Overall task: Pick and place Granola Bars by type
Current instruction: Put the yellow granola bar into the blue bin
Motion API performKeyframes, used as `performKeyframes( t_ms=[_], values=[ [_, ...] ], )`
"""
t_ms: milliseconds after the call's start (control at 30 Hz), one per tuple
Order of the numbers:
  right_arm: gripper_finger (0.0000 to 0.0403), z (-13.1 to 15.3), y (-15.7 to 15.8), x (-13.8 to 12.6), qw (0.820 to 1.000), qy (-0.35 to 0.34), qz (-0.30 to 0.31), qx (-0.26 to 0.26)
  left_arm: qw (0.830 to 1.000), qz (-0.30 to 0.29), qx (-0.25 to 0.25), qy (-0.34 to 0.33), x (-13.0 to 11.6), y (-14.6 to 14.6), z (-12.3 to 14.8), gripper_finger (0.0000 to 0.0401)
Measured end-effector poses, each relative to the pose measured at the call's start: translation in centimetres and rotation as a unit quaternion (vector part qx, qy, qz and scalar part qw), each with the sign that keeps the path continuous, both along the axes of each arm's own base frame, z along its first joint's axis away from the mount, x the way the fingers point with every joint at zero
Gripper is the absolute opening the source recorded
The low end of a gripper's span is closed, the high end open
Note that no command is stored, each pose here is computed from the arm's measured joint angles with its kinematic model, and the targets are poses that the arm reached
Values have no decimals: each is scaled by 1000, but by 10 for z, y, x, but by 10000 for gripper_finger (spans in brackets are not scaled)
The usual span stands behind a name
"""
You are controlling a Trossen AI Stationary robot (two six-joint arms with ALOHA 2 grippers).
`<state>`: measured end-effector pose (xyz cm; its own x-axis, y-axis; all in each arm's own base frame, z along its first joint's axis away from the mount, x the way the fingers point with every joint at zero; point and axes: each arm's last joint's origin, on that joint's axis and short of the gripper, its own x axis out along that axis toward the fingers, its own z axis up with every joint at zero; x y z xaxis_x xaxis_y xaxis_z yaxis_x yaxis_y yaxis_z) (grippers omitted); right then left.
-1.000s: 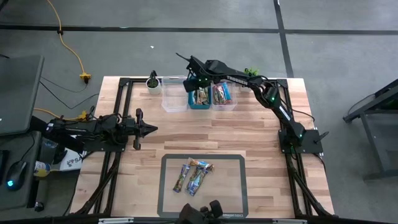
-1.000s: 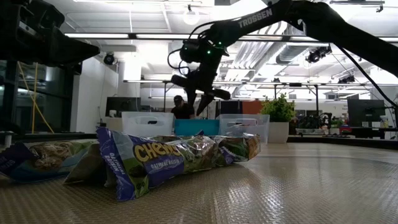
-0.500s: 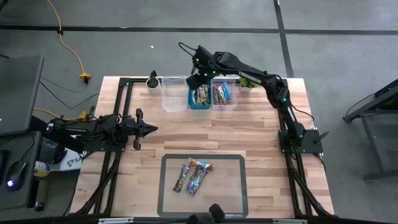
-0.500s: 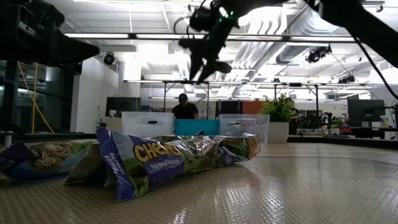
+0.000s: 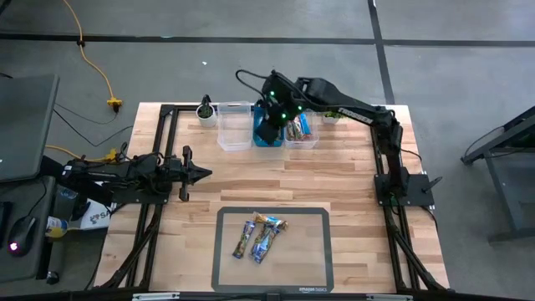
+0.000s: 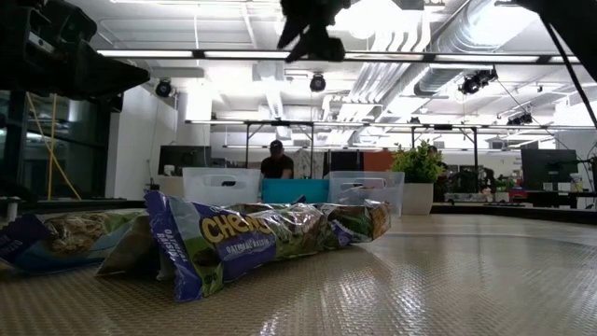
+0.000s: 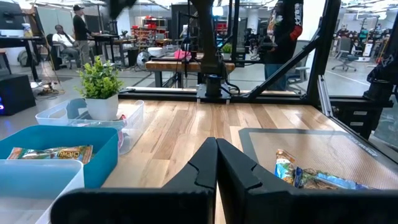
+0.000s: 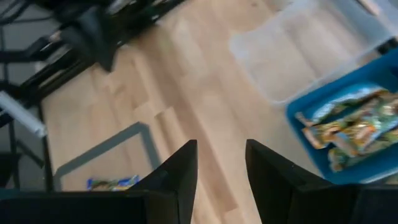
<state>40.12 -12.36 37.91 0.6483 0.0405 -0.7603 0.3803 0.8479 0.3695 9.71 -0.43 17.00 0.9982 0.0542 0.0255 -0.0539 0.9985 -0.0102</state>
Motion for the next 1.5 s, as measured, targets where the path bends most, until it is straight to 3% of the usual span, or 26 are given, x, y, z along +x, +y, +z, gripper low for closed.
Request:
performKeyframes(
  t_ms=[300, 933, 1233, 1500],
  values=[
    [119, 19, 65, -3, 998, -9, 58, -1, 1000, 0, 0, 0, 0, 0, 0, 1],
    [119, 18, 191, -6, 995, 11, 75, -71, 1000, 0, 0, 0, 0, 0, 0, 1],
    [119, 18, 230, -15, 994, 4, 67, -81, 1000, 0, 0, 0, 0, 0, 0, 1],
    [119, 18, 260, -24, 991, -2, 96, -94, 1000, 0, 0, 0, 0, 0, 0, 1]
  ],
)
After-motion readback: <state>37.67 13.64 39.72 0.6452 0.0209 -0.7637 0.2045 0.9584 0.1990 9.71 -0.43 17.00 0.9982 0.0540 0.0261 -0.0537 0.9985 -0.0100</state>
